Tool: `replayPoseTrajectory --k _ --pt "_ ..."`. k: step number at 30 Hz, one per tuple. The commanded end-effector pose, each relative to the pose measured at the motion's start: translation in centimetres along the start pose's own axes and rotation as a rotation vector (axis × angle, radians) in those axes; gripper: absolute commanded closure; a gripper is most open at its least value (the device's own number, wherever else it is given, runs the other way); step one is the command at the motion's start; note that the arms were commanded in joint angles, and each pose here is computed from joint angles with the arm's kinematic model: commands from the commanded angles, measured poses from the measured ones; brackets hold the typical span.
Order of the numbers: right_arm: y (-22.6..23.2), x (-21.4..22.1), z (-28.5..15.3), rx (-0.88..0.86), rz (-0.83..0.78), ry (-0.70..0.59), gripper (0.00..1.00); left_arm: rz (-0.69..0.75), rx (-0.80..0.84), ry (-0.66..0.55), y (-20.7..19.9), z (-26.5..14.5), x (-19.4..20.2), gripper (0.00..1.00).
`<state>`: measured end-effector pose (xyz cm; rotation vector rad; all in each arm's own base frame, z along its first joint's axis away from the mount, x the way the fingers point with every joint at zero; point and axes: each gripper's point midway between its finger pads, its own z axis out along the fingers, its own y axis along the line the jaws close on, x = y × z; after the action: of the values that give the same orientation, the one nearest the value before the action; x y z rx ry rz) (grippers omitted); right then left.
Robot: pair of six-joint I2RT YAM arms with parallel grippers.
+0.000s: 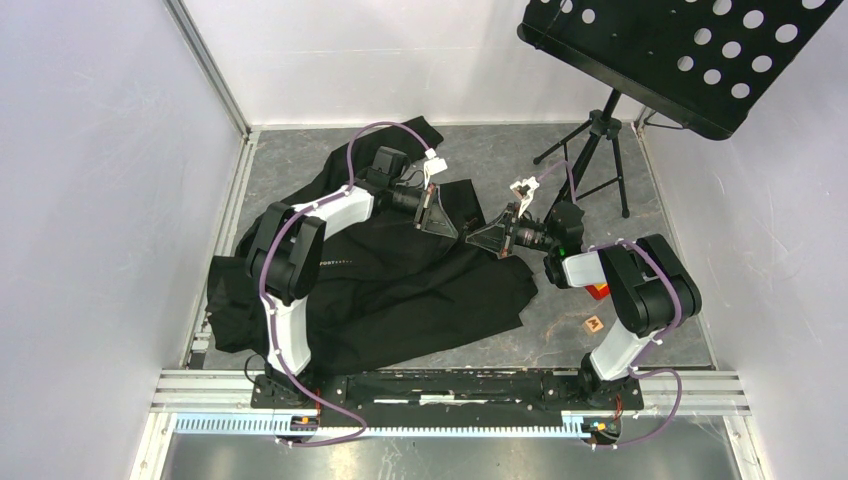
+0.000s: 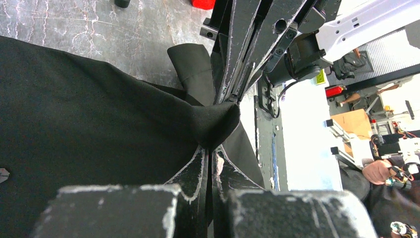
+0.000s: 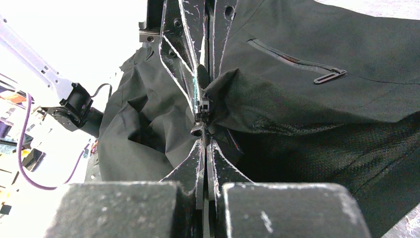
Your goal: Zip up the jacket
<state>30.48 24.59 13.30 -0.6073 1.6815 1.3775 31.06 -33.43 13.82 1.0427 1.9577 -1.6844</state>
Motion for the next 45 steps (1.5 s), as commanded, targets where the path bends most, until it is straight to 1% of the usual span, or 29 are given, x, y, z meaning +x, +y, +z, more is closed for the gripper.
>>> replayPoseTrajectory --k 1,7,9,20,30,38,45 --pt "1.0 -1.4 0.3 -0.047 -0.078 -0.028 1.0 0.066 0.05 0.0 -1.0 0.2 -0.9 0.98" --pt "1.0 -1.4 0.2 -0.046 -0.096 -0.022 1.0 0.05 0.058 0.01 -1.2 0.2 -0.7 0.98" --pt "1.1 -1.5 0.3 -0.051 -0.101 -0.019 1.0 0.073 0.057 0.02 -1.0 0.2 -0.4 0.98" --pt "1.3 -1.7 0.3 -0.062 -0.138 -0.001 1.0 0.061 0.059 0.051 -0.8 0.5 0.4 0.98" --pt "1.5 -2.0 0.3 -0.073 -0.137 -0.003 1.0 0.067 0.043 0.088 -0.6 0.9 1.2 0.98" --pt "2.1 -2.1 0.2 -0.084 -0.106 -0.011 1.0 0.103 -0.048 0.111 0.5 0.7 1.3 0.98" --pt "1.4 -0.9 0.2 -0.058 -0.065 0.011 1.0 0.139 -0.108 0.087 0.8 0.4 0.4 0.98"
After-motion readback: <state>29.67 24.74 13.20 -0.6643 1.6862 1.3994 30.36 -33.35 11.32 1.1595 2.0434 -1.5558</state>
